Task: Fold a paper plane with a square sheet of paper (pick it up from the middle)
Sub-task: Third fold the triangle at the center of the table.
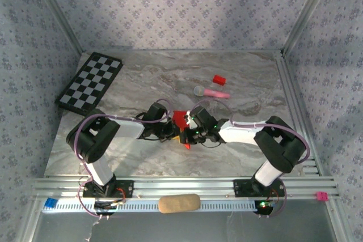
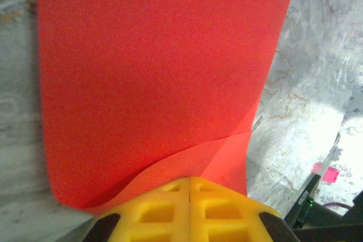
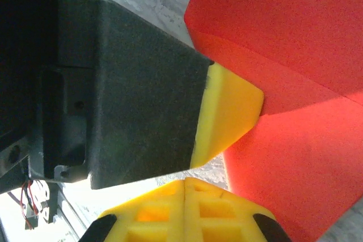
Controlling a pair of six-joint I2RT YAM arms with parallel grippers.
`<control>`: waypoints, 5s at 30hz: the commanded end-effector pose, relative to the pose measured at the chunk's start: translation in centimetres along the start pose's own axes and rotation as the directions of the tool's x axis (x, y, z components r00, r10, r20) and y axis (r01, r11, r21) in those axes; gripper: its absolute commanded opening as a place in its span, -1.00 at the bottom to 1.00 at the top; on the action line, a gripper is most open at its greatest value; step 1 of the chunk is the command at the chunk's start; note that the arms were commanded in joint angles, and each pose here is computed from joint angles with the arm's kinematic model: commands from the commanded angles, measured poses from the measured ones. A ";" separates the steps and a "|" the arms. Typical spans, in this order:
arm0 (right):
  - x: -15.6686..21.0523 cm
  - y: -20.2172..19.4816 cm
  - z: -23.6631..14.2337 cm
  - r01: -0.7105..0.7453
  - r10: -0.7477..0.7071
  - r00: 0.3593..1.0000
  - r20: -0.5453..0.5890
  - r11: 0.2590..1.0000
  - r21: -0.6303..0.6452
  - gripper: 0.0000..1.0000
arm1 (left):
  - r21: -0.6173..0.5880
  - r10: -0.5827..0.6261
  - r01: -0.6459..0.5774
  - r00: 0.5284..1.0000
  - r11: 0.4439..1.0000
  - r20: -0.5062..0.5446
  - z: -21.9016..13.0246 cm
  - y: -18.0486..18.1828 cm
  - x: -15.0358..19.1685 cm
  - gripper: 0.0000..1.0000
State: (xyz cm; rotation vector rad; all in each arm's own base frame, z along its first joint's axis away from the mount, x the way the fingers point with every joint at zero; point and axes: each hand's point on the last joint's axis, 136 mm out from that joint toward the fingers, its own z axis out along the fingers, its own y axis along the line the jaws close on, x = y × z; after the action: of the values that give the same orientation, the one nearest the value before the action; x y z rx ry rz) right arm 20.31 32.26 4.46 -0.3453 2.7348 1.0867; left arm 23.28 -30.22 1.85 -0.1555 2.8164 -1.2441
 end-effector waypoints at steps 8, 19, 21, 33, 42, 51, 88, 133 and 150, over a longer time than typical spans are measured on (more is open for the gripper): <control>1.7 -2.1 1.1 -0.047 0.052 0.996 -0.070 0.997 0.068 -0.98 | -0.076 -0.015 0.013 0.999 0.997 -0.032 0.5 2.0 1.0 -1.00; 3.3 -2.7 0.8 -0.068 0.074 0.993 -0.091 0.996 0.062 -0.96 | -0.098 -0.023 0.019 0.999 0.995 -0.035 0.6 2.5 1.1 -1.00; 3.7 -2.8 0.7 -0.076 0.081 0.993 -0.091 0.995 0.059 -0.96 | -0.102 -0.025 0.021 0.999 0.995 -0.035 0.6 2.6 1.1 -1.00; 5.9 -3.7 -0.4 -0.109 0.114 0.988 -0.105 0.993 0.054 -0.94 | -0.119 -0.037 0.033 0.999 0.992 -0.030 0.6 3.1 1.1 -1.00; 7.7 -4.4 -1.2 -0.130 0.137 0.983 -0.125 0.990 0.062 -0.93 | -0.121 -0.042 0.039 0.999 0.992 -0.025 0.6 3.1 1.0 -1.00; 5.3 -1.7 -3.7 -0.072 0.072 0.996 -0.057 0.997 0.008 -0.92 | -0.119 -0.041 0.038 0.999 0.992 -0.027 0.7 3.1 1.0 -1.00; 3.9 -6.7 0.0 -0.226 0.236 0.967 -0.099 0.969 0.104 -1.00 | 0.020 0.092 -0.092 0.996 0.996 -0.005 -1.7 -3.2 0.3 -0.87; 4.4 -7.9 -0.6 -0.192 0.213 0.968 -0.132 0.969 0.158 -1.00 | -0.110 0.122 -0.113 0.989 0.988 0.083 -4.9 -1.6 -3.4 -0.87; 3.4 -6.8 -1.0 -0.170 0.182 0.977 -0.109 0.978 0.118 -1.00 | -0.176 0.035 -0.036 0.999 0.984 -0.009 -0.5 3.1 -0.7 -0.95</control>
State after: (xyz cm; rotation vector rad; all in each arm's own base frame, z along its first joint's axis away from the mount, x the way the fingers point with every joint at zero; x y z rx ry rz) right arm 20.02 28.58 1.84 -0.1981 2.8535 1.1294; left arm 23.53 -29.91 1.75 -0.0132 2.8871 -1.0960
